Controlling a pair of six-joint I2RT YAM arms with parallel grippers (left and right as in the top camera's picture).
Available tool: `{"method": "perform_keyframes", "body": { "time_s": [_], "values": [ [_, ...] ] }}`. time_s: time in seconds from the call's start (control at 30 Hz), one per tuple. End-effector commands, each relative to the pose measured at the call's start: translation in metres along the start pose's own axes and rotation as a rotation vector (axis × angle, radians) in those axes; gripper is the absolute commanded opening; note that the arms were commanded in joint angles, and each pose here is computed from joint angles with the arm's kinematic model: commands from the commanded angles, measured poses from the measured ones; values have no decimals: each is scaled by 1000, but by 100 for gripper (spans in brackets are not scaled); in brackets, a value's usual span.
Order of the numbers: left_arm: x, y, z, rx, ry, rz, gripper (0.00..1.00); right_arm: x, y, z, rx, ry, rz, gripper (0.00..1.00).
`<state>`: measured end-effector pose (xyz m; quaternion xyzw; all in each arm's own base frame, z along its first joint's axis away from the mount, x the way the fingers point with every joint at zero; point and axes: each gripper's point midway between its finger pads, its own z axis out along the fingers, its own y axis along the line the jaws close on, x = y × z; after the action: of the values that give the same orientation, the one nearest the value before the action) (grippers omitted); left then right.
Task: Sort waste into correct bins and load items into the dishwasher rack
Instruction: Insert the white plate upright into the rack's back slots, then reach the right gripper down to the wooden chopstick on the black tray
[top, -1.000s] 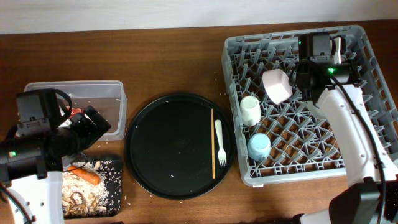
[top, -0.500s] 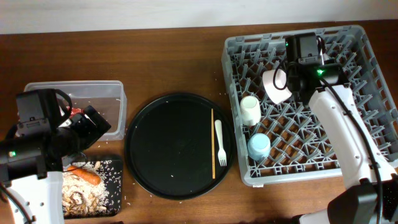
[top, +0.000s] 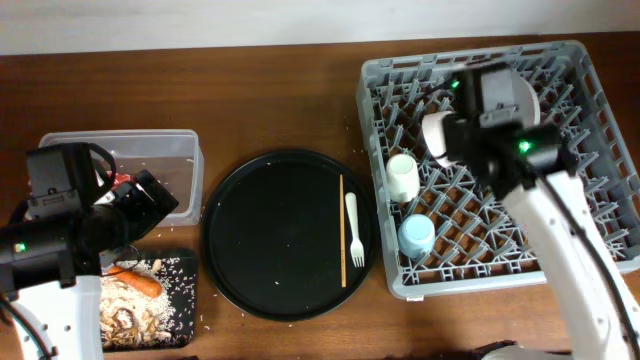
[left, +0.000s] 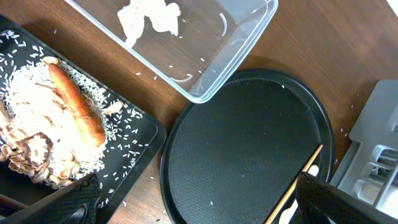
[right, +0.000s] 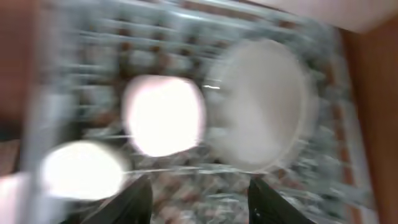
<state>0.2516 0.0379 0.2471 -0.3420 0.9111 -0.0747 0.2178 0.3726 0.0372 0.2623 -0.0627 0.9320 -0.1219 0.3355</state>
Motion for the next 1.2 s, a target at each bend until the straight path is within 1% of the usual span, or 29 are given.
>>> {"method": "perform_keyframes", "body": {
  "time_s": [0.0,0.03,0.07,0.13,0.17,0.23,0.27,0.3,0.37,0.43,0.53,0.6,0.63,0.73,0.93,1.03,1.17],
  "values": [
    [-4,0,-6,4,-25,10,99,9,91,-38,-424,37,45,42],
    [-4,0,-6,4,-25,10,99,18,120,-50,-550,90,72,43],
    [-4,0,-6,4,-25,10,99,26,141,-61,-646,125,47,43],
    [-4,0,-6,4,-25,10,99,40,166,-70,-729,178,-1,39],
    [-4,0,-6,4,-25,10,99,47,176,-70,-741,203,-17,34],
    [-4,0,-6,3,-25,10,99,58,191,-68,-745,259,-1,33],
    [-4,0,-6,4,-25,10,99,64,199,-64,-740,297,9,29],
    [-4,0,-6,4,-25,10,99,70,206,-57,-714,333,30,27],
    [-4,0,-6,4,-25,10,99,81,216,-39,-621,406,90,19],
    [-4,0,-6,4,-25,10,99,95,224,-20,-509,456,127,17],
    [-4,0,-6,4,-25,10,99,122,227,10,-343,538,107,17],
    [-4,0,-6,4,-25,10,99,136,233,24,-311,594,96,19],
    [-4,0,-6,4,-25,10,99,142,235,31,-297,616,88,25],
    [-4,0,-6,4,-25,10,99,155,240,46,-265,662,75,26],
    [-4,0,-6,4,-25,10,99,164,244,57,-251,673,100,26],
    [-4,0,-6,4,-25,10,99,179,244,67,-232,686,139,26],
    [-4,0,-6,4,-25,10,99,191,250,81,-249,663,149,26]
  ]
}}
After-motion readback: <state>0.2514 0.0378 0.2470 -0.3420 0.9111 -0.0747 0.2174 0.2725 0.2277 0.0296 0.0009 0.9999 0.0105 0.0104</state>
